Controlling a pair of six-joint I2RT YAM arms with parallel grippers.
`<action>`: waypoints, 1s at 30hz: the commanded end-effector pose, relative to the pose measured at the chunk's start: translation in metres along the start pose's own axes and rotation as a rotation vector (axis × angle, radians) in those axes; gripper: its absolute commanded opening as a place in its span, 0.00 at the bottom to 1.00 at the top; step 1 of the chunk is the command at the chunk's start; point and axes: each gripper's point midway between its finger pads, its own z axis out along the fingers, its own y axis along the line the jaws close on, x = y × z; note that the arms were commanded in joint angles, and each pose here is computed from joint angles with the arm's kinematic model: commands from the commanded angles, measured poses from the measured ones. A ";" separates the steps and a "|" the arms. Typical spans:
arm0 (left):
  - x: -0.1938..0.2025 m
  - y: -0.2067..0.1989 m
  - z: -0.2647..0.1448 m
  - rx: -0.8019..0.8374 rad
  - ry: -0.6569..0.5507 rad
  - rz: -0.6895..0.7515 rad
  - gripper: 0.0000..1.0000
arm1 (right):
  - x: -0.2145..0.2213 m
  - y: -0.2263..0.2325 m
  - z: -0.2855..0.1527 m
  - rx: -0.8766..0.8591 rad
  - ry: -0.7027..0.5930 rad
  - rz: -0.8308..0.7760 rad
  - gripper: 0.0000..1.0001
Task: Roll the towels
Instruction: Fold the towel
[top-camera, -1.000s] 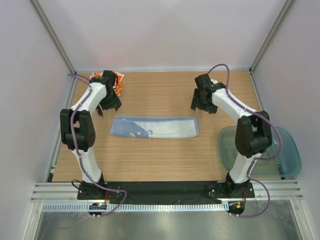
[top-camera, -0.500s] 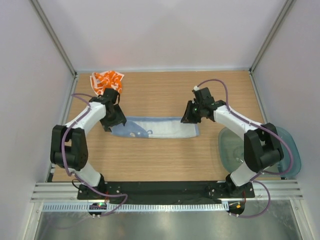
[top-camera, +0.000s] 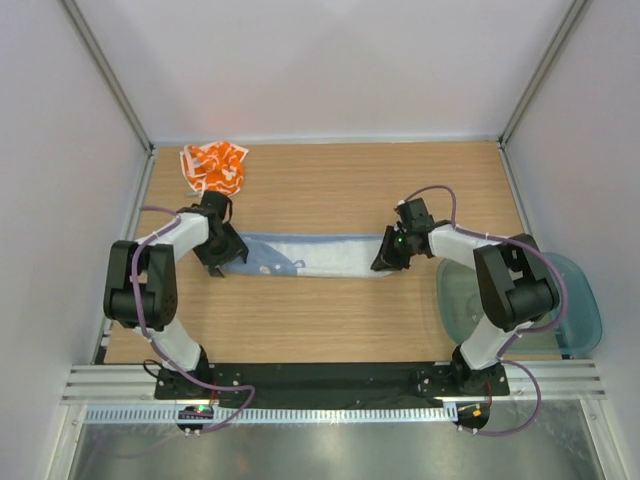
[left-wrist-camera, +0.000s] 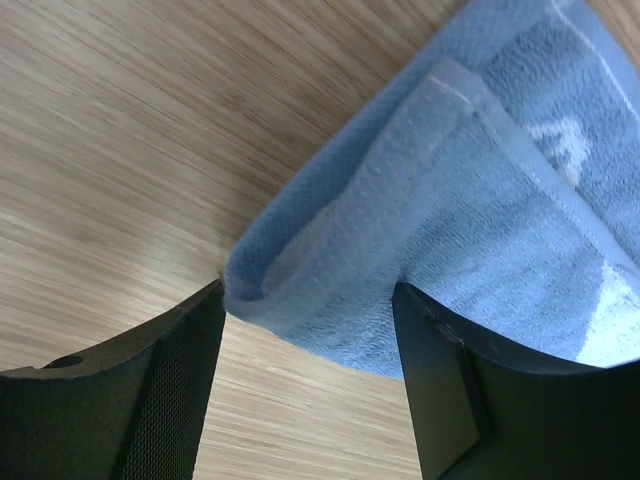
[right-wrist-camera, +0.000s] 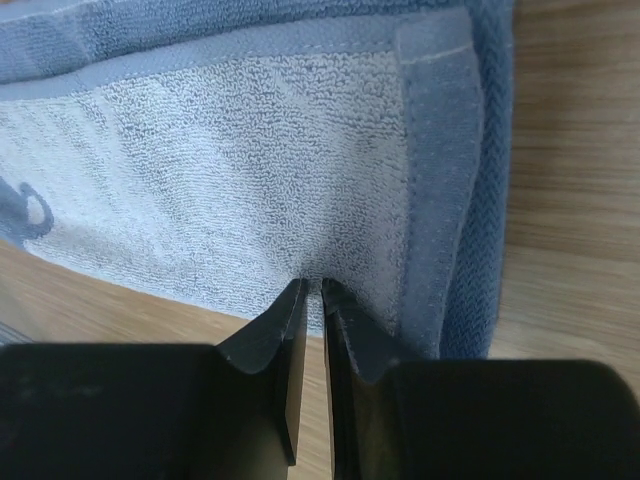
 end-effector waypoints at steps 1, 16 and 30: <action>-0.005 0.022 0.018 -0.056 -0.008 -0.049 0.69 | 0.000 -0.019 0.011 0.020 -0.007 0.010 0.20; -0.029 0.034 -0.004 -0.115 -0.103 -0.059 0.70 | -0.008 -0.042 0.000 0.063 -0.014 0.030 0.25; -0.023 -0.057 -0.078 0.276 -0.239 0.063 0.57 | -0.025 -0.017 -0.021 0.063 -0.064 -0.033 0.29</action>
